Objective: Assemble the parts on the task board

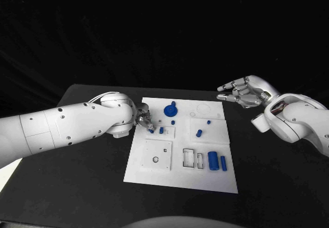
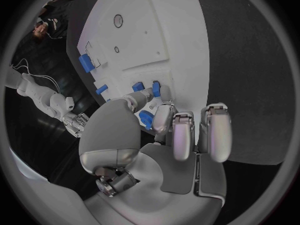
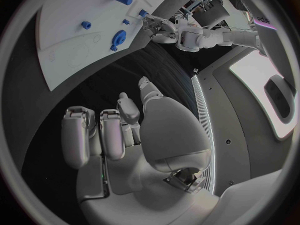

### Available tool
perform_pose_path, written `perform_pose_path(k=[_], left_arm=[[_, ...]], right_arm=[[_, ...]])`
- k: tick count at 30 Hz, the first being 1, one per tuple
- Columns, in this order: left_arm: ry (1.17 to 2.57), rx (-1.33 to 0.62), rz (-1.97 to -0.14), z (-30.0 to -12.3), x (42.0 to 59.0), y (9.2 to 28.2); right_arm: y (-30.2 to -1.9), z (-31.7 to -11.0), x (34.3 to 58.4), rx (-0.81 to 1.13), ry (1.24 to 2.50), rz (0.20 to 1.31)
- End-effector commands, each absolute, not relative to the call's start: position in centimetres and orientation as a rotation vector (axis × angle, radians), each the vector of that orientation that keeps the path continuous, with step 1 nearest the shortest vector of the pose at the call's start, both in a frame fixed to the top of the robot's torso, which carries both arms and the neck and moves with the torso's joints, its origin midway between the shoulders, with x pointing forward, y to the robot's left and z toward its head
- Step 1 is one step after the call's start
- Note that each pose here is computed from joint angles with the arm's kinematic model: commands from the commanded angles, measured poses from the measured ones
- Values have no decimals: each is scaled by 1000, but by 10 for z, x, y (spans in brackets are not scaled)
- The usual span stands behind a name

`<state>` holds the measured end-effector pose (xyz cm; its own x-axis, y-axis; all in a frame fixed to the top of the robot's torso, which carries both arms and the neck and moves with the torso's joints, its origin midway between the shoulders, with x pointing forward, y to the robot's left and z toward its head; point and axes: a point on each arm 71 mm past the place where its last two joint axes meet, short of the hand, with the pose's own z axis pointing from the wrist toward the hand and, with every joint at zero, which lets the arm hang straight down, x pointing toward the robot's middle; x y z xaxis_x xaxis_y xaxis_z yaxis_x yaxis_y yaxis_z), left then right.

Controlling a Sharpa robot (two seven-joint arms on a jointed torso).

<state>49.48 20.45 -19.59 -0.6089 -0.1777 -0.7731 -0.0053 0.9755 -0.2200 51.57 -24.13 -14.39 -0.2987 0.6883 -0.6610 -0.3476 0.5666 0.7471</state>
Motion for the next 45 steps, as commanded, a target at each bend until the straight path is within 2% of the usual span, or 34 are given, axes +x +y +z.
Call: perform_pose_path(k=[1, 30, 45], left_arm=[[2257, -125, -237, -204, 491, 202], [2239, -169, -205, -204, 493, 207], [2205, -220, -263, -199, 492, 210]], right_arm=[[-241, -144, 515, 291, 1566, 1056], [-243, -143, 515, 297, 1551, 1046], [-244, -143, 516, 300, 1548, 1042]])
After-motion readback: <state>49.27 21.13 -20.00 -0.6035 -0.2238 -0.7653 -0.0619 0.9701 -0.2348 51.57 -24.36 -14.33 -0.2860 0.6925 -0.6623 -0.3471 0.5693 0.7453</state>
